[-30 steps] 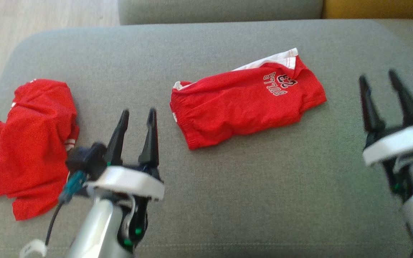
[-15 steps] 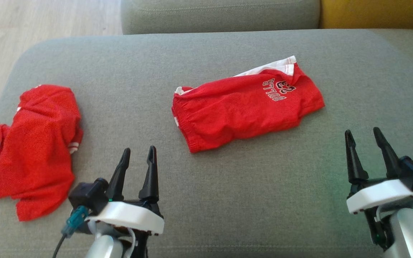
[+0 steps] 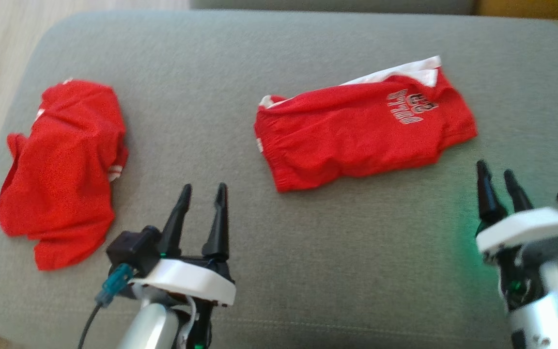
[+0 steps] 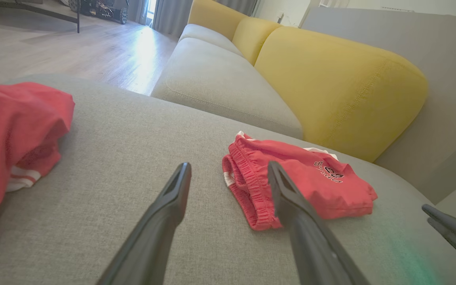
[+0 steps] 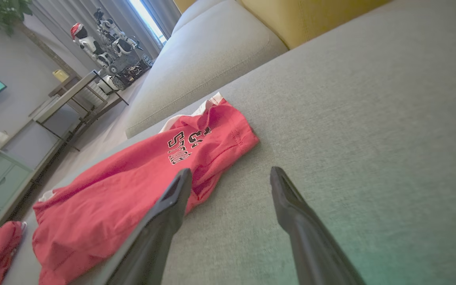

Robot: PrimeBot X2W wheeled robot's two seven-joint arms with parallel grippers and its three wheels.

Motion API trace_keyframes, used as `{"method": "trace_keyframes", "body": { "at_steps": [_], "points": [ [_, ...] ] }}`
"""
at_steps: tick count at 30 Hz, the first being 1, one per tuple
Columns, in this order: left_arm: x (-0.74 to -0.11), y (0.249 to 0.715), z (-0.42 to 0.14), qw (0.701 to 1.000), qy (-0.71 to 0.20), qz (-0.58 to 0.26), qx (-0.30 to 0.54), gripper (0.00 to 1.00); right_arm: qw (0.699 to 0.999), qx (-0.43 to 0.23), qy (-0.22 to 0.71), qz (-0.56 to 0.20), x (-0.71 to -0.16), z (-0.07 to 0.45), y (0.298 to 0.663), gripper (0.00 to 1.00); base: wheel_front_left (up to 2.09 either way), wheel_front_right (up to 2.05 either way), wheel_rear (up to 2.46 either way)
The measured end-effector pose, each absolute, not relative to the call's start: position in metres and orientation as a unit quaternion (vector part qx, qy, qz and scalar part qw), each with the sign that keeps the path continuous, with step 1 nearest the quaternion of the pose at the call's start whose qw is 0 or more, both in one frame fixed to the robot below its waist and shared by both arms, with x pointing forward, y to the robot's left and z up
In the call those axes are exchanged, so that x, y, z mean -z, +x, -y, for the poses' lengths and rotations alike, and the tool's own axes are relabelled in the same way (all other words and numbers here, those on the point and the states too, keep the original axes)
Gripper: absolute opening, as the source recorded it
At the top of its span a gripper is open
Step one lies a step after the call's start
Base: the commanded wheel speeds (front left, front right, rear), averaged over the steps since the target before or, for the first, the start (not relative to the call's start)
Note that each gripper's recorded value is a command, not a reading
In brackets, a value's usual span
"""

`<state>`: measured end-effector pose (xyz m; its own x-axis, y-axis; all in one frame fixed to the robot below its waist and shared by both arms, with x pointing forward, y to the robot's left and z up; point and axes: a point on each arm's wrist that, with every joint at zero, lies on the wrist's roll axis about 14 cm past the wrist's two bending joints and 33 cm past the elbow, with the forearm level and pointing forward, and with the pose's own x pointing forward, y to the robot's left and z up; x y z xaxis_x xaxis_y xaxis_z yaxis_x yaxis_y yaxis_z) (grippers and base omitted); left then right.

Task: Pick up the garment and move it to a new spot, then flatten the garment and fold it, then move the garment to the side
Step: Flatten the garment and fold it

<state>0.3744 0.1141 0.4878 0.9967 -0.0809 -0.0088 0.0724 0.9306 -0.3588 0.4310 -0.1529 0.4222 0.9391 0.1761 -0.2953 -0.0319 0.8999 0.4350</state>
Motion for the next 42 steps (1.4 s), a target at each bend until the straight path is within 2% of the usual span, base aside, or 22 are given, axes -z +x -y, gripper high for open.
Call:
{"method": "trace_keyframes", "body": {
  "at_steps": [6, 14, 23, 33, 34, 35, 36, 42],
  "points": [
    [-0.475, 0.376, -0.115, 0.982, -0.186, -0.032, 0.031, 1.0, 0.931, -0.049, 0.301, -0.199, -0.411, 0.141, 0.462, 1.0, 0.0, 0.0, 0.0],
    [-0.476, 0.379, -0.13, 0.982, -0.186, -0.03, 0.003, 1.0, 0.89, -0.033, 0.375, -0.258, -0.381, 0.128, 0.482, 1.0, 0.0, 0.0, 0.0],
    [-0.469, 0.378, -0.135, 0.982, -0.182, -0.04, -0.01, 1.0, 0.875, -0.044, 0.394, -0.278, -0.378, 0.11, 0.515, 1.0, 0.0, 0.0, 0.0],
    [-0.473, 0.387, -0.135, 0.982, -0.185, -0.034, -0.01, 1.0, 0.878, -0.053, 0.364, -0.306, -0.37, 0.103, 0.542, 1.0, 0.0, 0.0, 0.0],
    [-0.473, 0.387, -0.135, 0.982, -0.185, -0.035, -0.01, 1.0, 0.877, -0.054, 0.364, -0.308, -0.37, 0.102, 0.543, 0.84, 0.0, 0.0, 0.0],
    [-0.473, 0.387, -0.136, 0.982, -0.184, -0.035, -0.01, 1.0, 0.878, -0.055, 0.361, -0.31, -0.37, 0.102, 0.544, 0.39, 0.0, 0.0, 0.0],
    [-0.473, 0.387, -0.136, 0.982, -0.184, -0.035, -0.01, 1.0, 0.878, -0.055, 0.361, -0.31, -0.37, 0.102, 0.544, 0.0, 0.0, 0.0, 0.0],
    [-0.475, 0.385, -0.136, 0.982, -0.187, -0.031, -0.011, 1.0, 0.888, -0.072, 0.334, -0.307, -0.376, 0.094, 0.544, 0.0, 0.0, 0.0, 0.0]
  ]
}}
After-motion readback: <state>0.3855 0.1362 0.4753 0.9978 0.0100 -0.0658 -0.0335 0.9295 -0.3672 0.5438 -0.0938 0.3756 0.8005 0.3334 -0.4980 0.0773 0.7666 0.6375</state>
